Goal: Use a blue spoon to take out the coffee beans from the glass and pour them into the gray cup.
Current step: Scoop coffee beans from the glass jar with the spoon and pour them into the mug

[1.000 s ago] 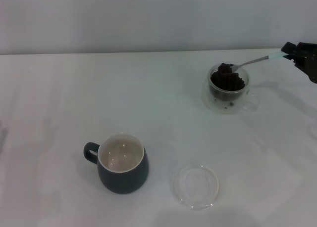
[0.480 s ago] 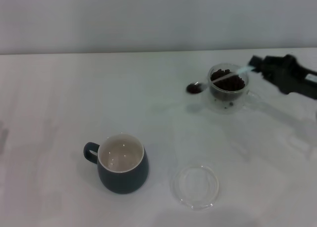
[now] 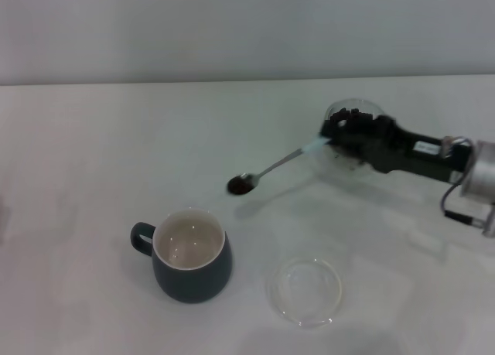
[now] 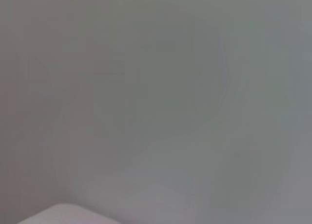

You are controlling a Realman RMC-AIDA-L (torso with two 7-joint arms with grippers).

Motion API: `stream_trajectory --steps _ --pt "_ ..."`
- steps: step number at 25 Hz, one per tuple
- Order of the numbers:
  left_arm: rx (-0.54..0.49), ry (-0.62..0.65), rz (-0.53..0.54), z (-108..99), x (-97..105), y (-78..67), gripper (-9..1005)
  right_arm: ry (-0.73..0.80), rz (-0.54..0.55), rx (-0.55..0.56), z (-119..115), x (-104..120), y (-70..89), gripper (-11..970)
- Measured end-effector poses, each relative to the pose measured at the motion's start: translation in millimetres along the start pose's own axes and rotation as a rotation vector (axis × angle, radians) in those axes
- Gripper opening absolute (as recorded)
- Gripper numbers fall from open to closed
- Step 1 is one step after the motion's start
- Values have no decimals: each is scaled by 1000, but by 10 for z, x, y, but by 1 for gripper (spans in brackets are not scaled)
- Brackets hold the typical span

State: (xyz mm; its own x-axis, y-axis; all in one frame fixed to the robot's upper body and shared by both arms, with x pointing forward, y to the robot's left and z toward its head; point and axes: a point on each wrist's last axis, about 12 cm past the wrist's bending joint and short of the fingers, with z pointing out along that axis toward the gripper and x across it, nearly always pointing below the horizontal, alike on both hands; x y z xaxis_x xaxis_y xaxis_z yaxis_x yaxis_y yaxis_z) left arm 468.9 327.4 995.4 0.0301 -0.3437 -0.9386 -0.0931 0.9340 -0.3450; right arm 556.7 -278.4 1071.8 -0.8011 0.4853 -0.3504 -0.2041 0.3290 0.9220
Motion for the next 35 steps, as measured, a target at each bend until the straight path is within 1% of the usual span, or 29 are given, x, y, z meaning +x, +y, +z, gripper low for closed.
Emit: stream_trajectory --steps 5,14,24,35 --pt "0 23 0 21 26 -13 876 82 -25 -22 172 69 76 191" --pt "2 25 -1 20 29 -16 875 138 -104 -51 309 76 171 195" --pt "7 24 -5 33 27 -30 875 182 -310 -102 436 76 278 198" --pt "23 19 -8 82 18 -76 876 196 -539 -137 522 89 325 203"
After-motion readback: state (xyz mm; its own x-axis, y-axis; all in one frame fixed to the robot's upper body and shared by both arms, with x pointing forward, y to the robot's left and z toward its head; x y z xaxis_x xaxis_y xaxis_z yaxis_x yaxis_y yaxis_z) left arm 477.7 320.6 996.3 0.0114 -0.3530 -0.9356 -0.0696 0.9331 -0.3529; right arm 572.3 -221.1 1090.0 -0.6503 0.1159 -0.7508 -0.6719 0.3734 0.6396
